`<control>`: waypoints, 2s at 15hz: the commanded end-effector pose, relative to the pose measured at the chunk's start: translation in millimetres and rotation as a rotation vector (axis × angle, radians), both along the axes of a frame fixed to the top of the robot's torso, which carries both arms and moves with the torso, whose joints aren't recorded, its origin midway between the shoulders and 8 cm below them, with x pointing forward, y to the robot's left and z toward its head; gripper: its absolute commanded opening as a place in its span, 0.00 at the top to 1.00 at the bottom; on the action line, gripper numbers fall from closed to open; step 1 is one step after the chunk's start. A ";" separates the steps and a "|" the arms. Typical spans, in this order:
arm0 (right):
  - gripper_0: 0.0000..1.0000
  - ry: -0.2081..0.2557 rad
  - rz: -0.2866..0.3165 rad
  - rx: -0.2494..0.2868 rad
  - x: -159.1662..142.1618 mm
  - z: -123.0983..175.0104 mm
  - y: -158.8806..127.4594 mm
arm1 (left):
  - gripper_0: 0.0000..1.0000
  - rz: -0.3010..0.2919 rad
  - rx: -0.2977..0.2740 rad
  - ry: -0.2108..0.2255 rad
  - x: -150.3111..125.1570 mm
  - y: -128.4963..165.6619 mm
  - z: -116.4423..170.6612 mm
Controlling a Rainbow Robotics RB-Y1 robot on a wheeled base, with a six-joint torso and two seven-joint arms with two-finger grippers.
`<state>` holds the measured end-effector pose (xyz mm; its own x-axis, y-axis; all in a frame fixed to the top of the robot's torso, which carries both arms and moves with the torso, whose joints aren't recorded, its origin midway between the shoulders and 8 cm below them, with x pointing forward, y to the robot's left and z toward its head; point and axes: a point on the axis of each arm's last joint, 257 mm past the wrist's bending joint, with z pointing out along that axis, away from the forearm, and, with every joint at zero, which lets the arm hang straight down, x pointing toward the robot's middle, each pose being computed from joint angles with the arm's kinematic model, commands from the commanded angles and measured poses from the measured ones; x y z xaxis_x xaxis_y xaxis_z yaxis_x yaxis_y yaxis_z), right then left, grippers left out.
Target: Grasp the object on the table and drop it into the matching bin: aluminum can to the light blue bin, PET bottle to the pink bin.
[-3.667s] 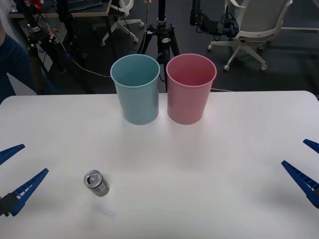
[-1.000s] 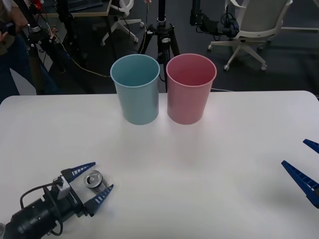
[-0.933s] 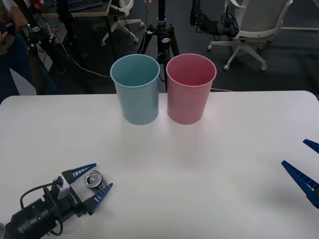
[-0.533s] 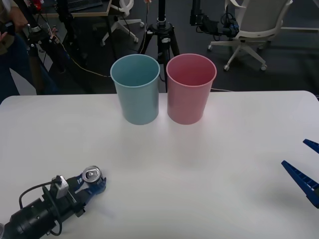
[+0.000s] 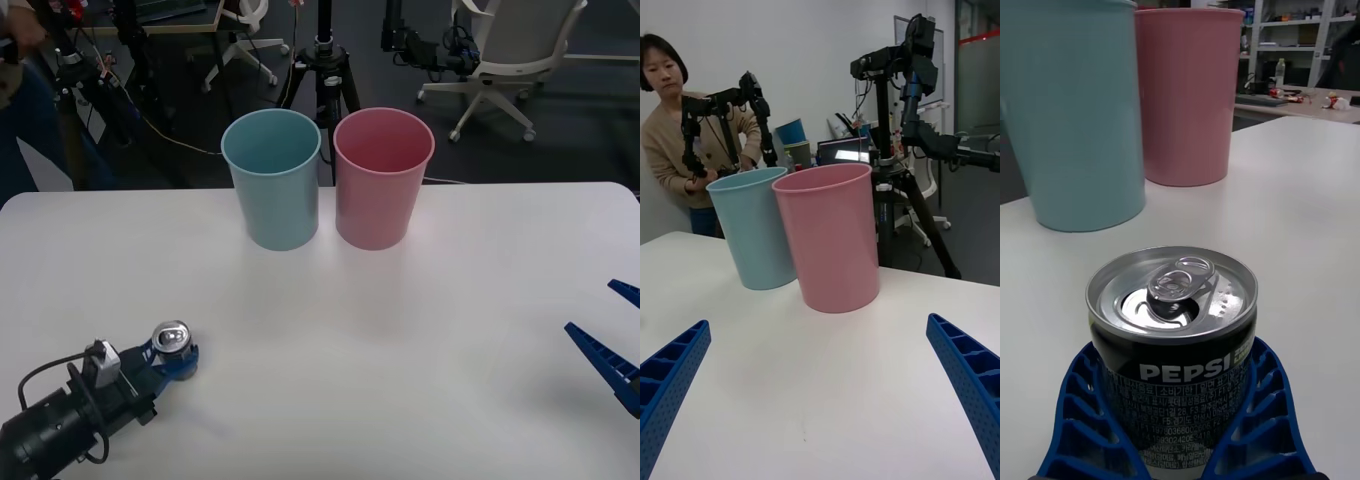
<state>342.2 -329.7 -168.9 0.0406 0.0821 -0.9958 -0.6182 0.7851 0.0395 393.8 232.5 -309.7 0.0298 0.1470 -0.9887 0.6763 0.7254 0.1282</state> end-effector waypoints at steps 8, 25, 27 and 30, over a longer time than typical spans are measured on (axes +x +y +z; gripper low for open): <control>0.00 0.000 0.000 0.000 0.0 0.0 0.0 | 1.00 0.020 -0.015 -0.092 0.5 29.5 101.5; 0.00 0.000 0.000 0.000 0.0 0.0 0.0 | 0.99 -0.106 -0.053 -0.136 53.6 2.1 288.9; 0.00 0.000 0.000 0.000 0.0 0.0 0.0 | 0.97 -0.126 -0.080 -0.114 71.1 -14.8 302.8; 0.00 0.000 0.000 0.000 0.0 0.0 0.0 | 0.94 -0.147 -0.089 -0.114 110.8 -35.7 320.9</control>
<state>342.3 -329.7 -168.9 0.0407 0.0821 -0.9958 -0.6182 0.7850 0.0395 493.7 201.6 6.8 0.1551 0.0469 -0.9868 0.7589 0.6338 0.1494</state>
